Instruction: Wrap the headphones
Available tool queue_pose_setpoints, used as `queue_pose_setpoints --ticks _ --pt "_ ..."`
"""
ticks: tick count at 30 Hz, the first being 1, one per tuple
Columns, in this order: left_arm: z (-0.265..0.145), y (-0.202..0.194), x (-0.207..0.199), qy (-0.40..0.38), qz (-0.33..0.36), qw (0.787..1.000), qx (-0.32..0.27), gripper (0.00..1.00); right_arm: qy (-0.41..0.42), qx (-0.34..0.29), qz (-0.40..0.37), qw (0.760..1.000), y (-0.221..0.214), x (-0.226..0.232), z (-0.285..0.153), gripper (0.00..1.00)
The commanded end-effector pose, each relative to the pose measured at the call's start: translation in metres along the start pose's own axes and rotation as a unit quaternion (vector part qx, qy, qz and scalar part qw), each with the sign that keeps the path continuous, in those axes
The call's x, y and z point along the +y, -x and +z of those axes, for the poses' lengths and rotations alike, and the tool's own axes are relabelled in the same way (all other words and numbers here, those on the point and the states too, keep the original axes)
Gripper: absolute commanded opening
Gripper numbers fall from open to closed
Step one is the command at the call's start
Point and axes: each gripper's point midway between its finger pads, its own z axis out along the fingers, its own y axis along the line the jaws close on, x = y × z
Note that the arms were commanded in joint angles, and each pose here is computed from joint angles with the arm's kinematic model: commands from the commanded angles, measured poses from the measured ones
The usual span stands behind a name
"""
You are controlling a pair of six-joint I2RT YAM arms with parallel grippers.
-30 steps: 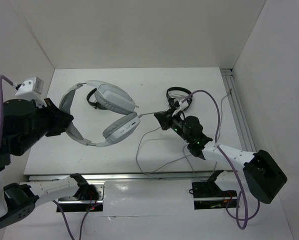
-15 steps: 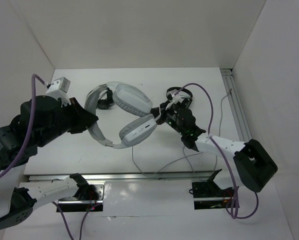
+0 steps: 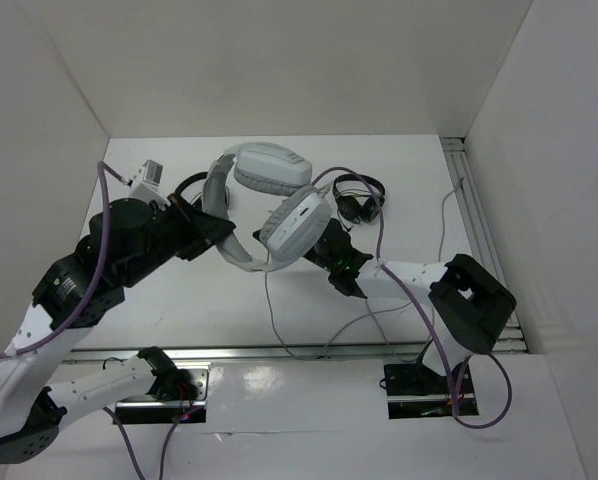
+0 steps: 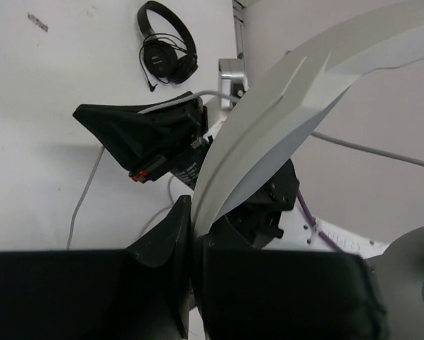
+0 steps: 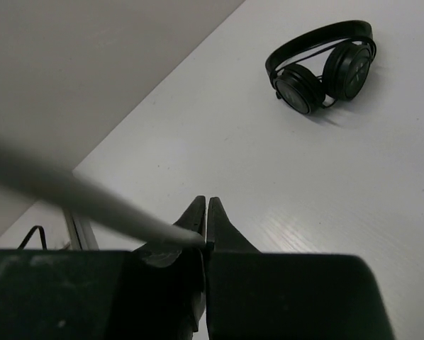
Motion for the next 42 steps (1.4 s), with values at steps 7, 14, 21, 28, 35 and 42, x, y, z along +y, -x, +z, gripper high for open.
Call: queue_pose_setpoints --ticks 7,14,21,28,35,42 --pt "0.016 0.064 -0.012 -0.008 -0.109 0.979 -0.170 0.00 0.048 0.025 -0.008 0.999 -0.012 0.049 0.011 0.00" --pt "0.026 0.084 0.032 0.103 -0.102 0.959 -0.244 0.00 0.121 0.042 -0.019 0.992 -0.033 0.101 -0.035 0.00" --pt "0.026 0.098 0.072 0.202 -0.090 0.926 -0.307 0.00 0.144 0.032 -0.064 0.987 -0.027 0.155 -0.072 0.00" --pt "0.028 0.098 0.102 0.298 -0.055 0.900 -0.313 0.00 0.140 0.015 -0.094 0.986 -0.008 0.175 -0.093 0.00" --pt "0.026 0.090 0.121 0.370 0.008 0.886 -0.278 0.00 0.107 0.045 -0.161 0.980 0.004 0.174 -0.091 0.04" --pt "0.036 0.084 0.150 0.464 0.094 0.857 -0.205 0.00 0.089 0.154 -0.305 0.936 -0.004 0.161 -0.102 0.02"
